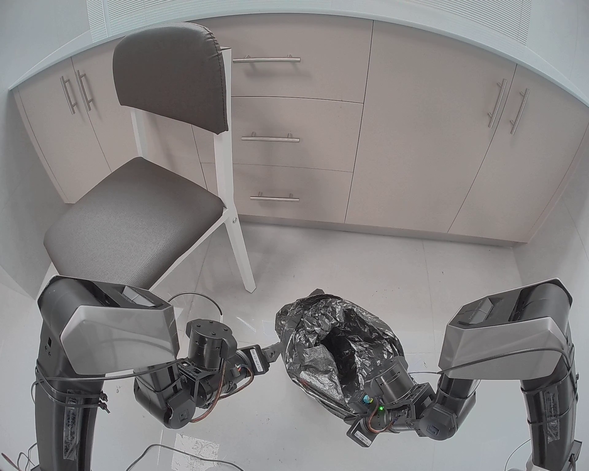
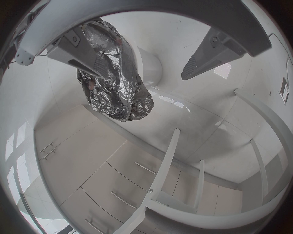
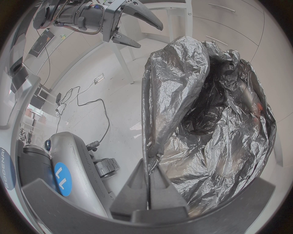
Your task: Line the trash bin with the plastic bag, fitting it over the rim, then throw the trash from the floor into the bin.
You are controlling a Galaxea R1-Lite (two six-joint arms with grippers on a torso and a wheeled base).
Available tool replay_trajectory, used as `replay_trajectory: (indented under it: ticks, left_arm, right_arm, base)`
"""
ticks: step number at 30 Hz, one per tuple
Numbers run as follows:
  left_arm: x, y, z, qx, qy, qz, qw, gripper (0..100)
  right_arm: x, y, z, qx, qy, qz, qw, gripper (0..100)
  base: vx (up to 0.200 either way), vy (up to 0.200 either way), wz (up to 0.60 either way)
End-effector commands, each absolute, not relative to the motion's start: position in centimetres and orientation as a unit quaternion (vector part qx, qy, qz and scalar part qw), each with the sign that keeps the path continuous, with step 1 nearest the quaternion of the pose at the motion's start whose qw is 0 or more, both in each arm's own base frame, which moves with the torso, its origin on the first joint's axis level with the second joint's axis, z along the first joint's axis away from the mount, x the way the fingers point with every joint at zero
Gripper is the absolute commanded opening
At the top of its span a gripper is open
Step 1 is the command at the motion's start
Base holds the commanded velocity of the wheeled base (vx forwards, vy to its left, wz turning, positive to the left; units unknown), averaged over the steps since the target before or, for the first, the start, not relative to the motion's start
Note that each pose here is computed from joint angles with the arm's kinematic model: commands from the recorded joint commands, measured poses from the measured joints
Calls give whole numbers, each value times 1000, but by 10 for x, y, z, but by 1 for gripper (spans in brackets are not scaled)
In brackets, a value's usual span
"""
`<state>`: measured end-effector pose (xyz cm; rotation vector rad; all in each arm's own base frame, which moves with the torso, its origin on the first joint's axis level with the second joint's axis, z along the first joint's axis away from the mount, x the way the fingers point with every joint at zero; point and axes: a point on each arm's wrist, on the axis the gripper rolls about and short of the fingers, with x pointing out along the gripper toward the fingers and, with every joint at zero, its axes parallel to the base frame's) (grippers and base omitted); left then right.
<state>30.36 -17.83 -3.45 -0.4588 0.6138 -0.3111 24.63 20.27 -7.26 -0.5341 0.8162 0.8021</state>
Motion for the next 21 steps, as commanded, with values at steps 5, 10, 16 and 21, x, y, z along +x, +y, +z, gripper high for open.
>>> replay_trajectory:
  ticks: [5, 10, 16, 21]
  left_arm:
    - [303, -178, -35, -223, 298, -151, 916, 100]
    - [303, -178, -35, -223, 298, -151, 916, 100]
    - [303, -178, -35, -223, 298, -151, 916, 100]
    - [303, -178, -35, -223, 299, -150, 916, 100]
  right_arm:
    - [246, 203, -73, -251, 382, 376, 806, 0]
    - [246, 203, -74, -251, 382, 376, 806, 100]
    - [242, 201, -75, -252, 388, 380, 801, 100]
    - [238, 199, -75, -252, 391, 379, 800, 100]
  base:
    - [0, 0, 0]
    - [0, 0, 0]
    - [0, 0, 0]
    - [0, 0, 0]
